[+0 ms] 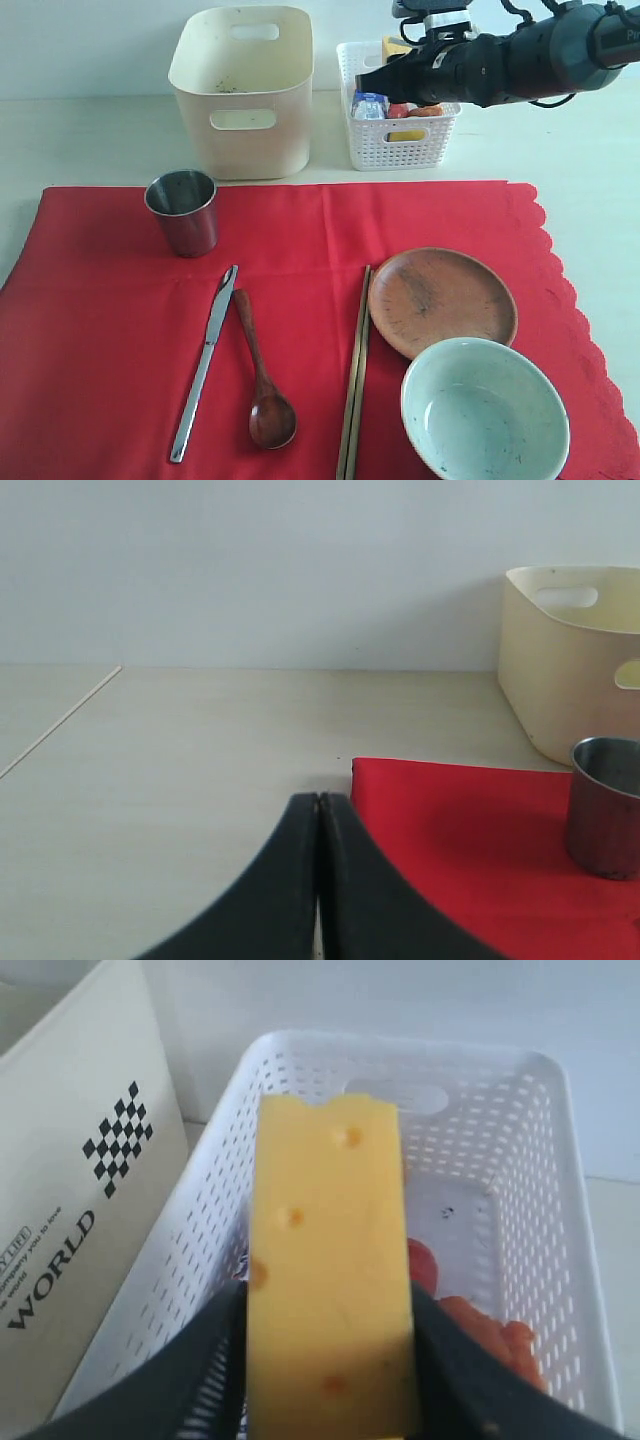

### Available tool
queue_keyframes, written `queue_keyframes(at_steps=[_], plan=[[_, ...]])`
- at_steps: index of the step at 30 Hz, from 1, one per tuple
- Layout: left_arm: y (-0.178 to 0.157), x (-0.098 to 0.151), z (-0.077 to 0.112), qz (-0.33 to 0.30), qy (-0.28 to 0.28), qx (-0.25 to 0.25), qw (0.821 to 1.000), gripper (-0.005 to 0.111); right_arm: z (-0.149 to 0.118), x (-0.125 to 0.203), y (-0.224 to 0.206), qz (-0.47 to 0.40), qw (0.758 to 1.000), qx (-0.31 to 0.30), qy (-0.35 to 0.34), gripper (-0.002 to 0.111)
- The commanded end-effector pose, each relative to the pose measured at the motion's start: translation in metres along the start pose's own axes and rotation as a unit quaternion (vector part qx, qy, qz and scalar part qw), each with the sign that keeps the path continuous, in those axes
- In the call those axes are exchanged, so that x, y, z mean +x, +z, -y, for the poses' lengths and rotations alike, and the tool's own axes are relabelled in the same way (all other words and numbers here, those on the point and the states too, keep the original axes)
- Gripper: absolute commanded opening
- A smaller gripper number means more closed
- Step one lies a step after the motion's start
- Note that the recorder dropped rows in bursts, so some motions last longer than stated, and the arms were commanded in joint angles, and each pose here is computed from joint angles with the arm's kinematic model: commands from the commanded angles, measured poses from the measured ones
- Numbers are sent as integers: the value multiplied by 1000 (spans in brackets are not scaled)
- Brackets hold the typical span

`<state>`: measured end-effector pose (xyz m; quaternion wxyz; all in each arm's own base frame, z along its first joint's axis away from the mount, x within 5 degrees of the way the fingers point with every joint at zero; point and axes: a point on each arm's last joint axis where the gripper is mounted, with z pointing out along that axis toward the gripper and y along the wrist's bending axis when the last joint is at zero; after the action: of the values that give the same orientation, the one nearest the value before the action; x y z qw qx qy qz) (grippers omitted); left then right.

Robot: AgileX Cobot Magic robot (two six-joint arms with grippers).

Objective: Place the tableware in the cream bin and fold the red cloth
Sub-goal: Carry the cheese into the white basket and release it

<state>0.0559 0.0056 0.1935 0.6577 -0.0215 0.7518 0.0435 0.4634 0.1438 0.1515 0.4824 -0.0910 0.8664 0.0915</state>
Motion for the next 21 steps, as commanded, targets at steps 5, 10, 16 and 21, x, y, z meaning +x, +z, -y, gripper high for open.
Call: queue_keyframes(at_steps=[5,10,16,21], plan=[[0,-1,0,4,-4,0,1000,0,1,-4,-1,17,1000,1,3,0],[0,-1,0,4,-4,0,1000,0,1,-4,-1,17,1000,1,3,0],[0,-1,0,4,-4,0,1000,0,1,-4,-1,14,1000,1,3,0],[0,-1,0,4,-4,0,1000,0,1,-4,-1,13,1000,1,3,17]])
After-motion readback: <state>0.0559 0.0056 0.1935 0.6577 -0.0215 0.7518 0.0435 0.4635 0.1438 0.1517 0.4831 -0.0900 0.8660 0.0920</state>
